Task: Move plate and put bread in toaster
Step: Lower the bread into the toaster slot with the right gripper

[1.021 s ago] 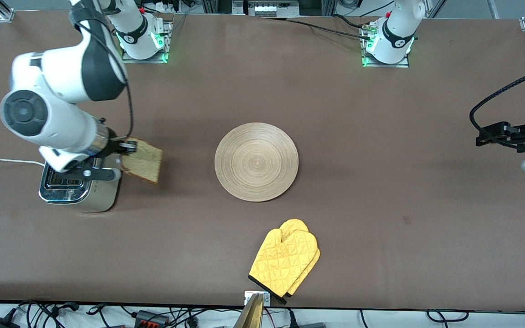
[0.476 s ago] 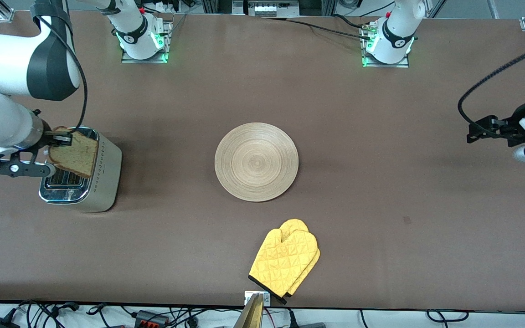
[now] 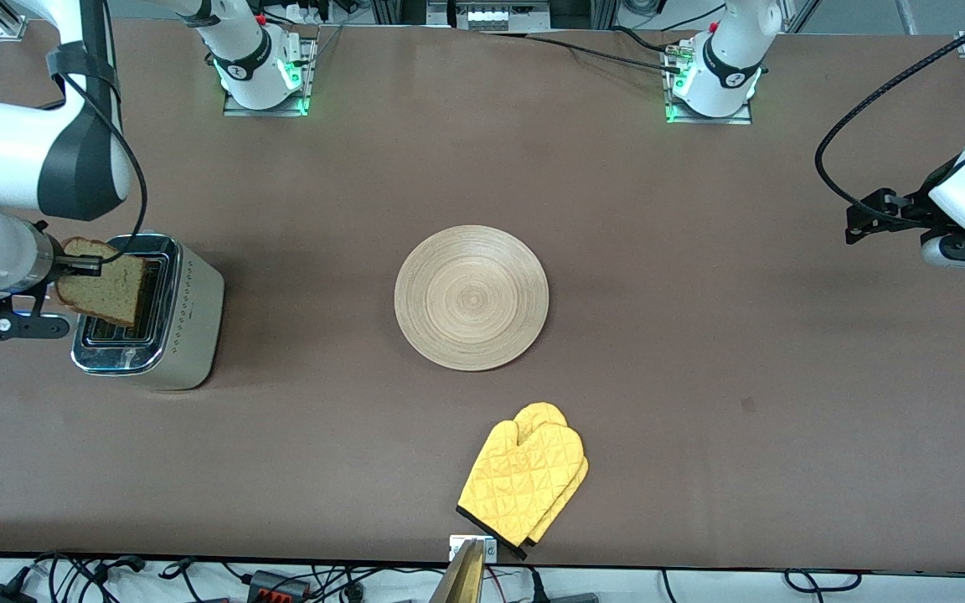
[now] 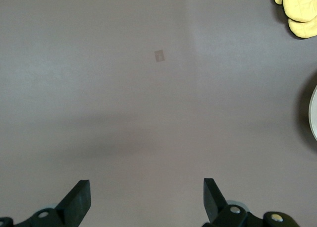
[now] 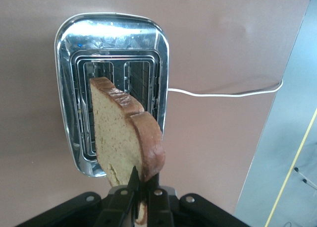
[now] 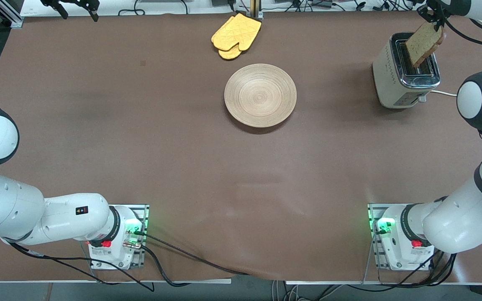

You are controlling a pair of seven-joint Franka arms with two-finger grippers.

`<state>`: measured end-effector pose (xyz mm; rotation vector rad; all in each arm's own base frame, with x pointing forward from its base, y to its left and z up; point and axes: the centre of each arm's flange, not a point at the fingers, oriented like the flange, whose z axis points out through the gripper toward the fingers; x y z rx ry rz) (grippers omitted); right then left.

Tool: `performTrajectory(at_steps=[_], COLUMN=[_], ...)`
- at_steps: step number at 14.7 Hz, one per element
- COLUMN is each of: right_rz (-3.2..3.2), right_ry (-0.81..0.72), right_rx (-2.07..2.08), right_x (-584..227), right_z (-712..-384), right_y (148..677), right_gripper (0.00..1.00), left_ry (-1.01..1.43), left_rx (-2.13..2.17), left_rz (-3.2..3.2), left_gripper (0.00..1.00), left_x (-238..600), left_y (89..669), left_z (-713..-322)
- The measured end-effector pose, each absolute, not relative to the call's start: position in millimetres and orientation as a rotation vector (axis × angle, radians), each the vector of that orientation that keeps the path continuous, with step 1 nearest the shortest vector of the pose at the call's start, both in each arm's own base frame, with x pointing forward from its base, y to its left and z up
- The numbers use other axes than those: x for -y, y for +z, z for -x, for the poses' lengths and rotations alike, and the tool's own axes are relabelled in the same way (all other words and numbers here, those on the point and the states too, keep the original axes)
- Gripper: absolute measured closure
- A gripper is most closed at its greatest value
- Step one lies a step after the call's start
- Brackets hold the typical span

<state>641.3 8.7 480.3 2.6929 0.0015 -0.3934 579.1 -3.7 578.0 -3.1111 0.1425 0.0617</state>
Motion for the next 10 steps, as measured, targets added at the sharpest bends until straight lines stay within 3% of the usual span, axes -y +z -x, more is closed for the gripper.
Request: performTrajectory(at_steps=[10], right_rz=[-2.675], right_ry=[-0.43], right_rx=[0.001], right_x=[-6], right_z=[-645], right_y=[463], right_gripper=[0.92], left_ry=[0.032], left_rx=[-0.094], left_rz=[3.176], left_gripper=[0.0], left_x=[-5], left_y=[579], left_z=[-581])
